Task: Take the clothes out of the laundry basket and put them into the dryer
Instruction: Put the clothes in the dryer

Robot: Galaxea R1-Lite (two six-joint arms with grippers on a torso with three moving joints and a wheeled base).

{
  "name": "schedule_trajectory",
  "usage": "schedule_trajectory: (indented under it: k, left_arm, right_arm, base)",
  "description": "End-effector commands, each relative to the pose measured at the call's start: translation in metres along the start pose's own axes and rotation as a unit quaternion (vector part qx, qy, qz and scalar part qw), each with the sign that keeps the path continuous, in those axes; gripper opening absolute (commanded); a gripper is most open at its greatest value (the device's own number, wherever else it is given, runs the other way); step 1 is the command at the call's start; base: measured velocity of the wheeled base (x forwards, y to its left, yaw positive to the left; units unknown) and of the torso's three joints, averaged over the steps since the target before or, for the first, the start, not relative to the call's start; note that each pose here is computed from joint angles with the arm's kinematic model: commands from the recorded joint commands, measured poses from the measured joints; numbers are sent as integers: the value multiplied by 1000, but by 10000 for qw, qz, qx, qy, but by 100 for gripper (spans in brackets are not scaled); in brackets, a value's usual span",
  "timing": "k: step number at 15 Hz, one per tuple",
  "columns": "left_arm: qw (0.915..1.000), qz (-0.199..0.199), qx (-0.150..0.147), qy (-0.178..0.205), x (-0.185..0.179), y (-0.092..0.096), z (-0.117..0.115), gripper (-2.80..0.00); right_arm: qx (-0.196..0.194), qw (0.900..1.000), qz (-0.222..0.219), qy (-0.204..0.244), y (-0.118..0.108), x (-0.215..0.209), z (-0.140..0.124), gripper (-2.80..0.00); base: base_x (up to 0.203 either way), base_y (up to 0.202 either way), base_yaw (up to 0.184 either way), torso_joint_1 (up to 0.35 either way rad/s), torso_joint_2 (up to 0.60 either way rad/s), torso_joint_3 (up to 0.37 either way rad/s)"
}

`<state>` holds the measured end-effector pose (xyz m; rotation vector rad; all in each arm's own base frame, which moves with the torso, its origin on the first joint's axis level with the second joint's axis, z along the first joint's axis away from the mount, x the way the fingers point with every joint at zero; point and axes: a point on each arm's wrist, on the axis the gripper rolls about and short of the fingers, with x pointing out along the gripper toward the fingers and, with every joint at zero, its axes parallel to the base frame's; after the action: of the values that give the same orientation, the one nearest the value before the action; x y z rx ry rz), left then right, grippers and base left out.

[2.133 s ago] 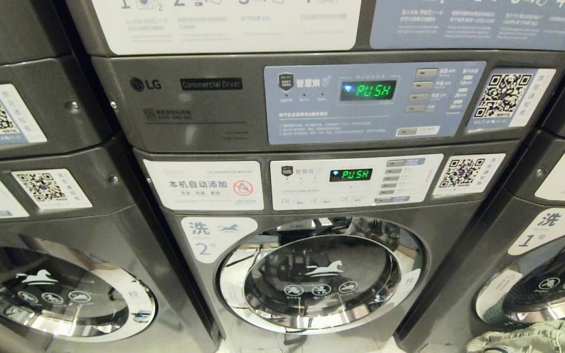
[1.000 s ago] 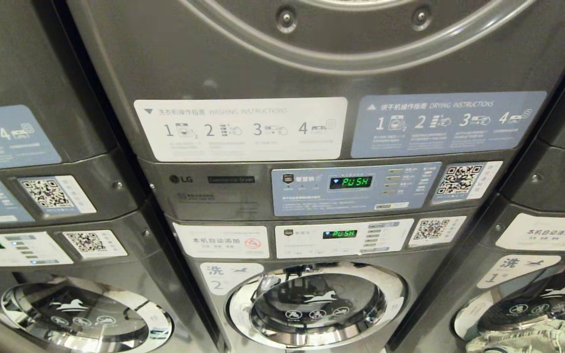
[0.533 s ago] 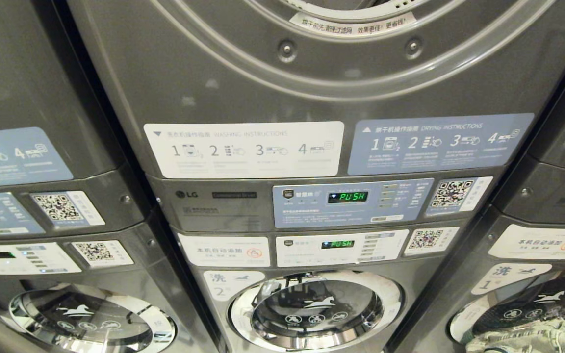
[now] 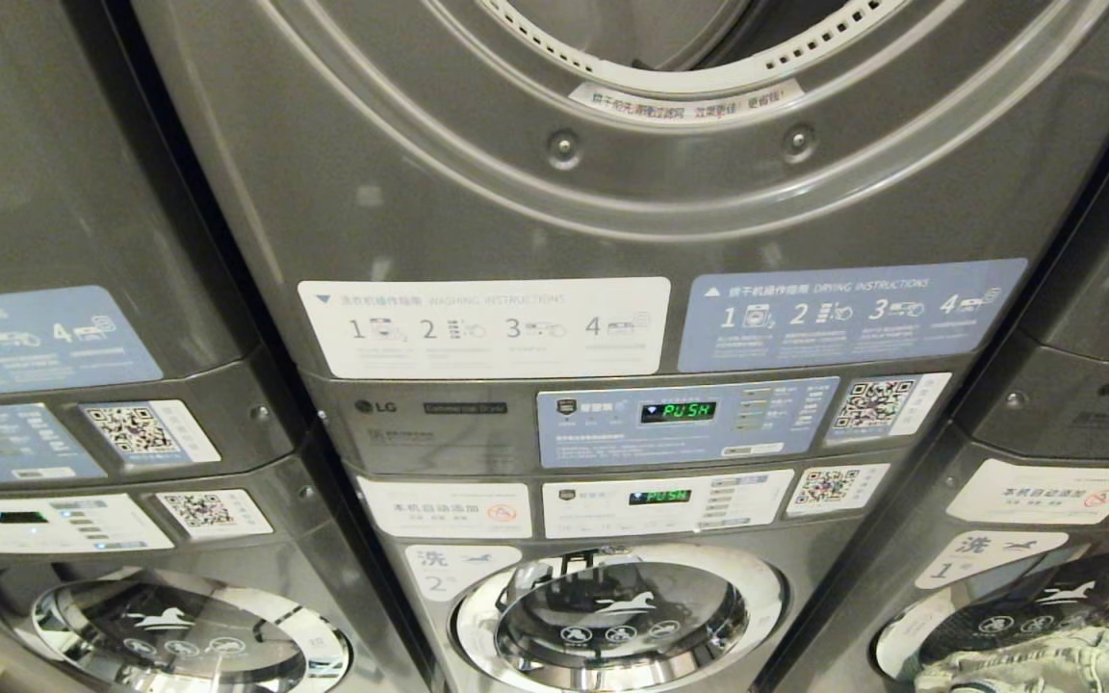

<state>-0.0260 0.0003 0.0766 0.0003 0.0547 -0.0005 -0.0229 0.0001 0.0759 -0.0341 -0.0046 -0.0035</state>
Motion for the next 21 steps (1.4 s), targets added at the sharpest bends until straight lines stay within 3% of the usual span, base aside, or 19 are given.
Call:
schedule_trajectory:
  k: [1, 21]
  left_arm:
    - [10000, 2, 0, 3, 0, 0, 0, -280]
    - [10000, 2, 0, 3, 0, 0, 0, -280]
  right_arm:
    - [-31, 10000, 9, 0, 0, 0, 0, -280]
    - [-6, 10000, 2, 0, 0, 0, 0, -280]
  base:
    - [0, 0, 0, 120, -237, -119]
    - [0, 0, 0, 81, -153, -77]
